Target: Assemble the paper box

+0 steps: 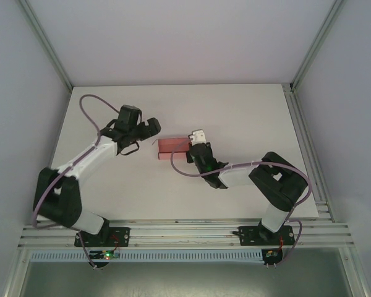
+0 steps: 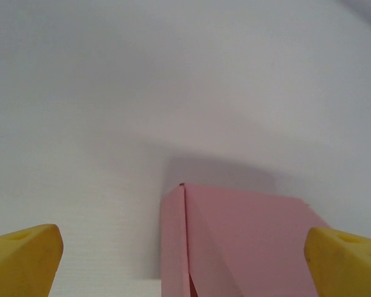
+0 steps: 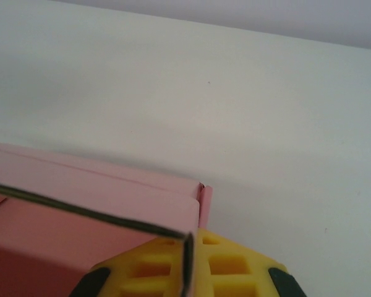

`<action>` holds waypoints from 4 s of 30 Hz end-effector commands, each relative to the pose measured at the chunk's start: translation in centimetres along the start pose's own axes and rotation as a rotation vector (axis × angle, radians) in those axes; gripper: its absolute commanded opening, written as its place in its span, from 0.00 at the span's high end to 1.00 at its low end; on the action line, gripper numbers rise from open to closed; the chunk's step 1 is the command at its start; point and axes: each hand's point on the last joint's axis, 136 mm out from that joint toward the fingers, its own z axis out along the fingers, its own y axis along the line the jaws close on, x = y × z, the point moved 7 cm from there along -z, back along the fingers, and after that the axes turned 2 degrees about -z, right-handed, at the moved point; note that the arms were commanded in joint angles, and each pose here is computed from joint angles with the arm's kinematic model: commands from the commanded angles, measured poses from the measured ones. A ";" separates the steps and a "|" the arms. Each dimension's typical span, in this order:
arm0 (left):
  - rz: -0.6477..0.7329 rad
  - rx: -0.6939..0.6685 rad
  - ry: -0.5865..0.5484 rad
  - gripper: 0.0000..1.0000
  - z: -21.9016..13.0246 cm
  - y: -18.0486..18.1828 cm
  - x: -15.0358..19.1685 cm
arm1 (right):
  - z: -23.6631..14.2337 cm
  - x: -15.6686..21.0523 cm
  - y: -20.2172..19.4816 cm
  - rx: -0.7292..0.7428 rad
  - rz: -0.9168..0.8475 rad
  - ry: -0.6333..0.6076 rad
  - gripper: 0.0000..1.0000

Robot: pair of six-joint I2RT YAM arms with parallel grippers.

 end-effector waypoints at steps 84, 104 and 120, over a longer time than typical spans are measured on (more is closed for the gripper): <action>-0.113 0.492 0.400 0.91 7.1 3.8 7.8 | -0.8 1.4 -4.8 -0.616 0.540 0.575 0.18; 0.002 0.509 0.286 0.70 5.4 2.7 5.7 | -0.7 -1.2 -3.7 -0.898 0.785 0.535 0.43; 1.340 0.373 -0.294 0.00 -4.8 -8.8 9.8 | -2.1 -4.7 -9.3 -0.629 1.239 0.714 0.61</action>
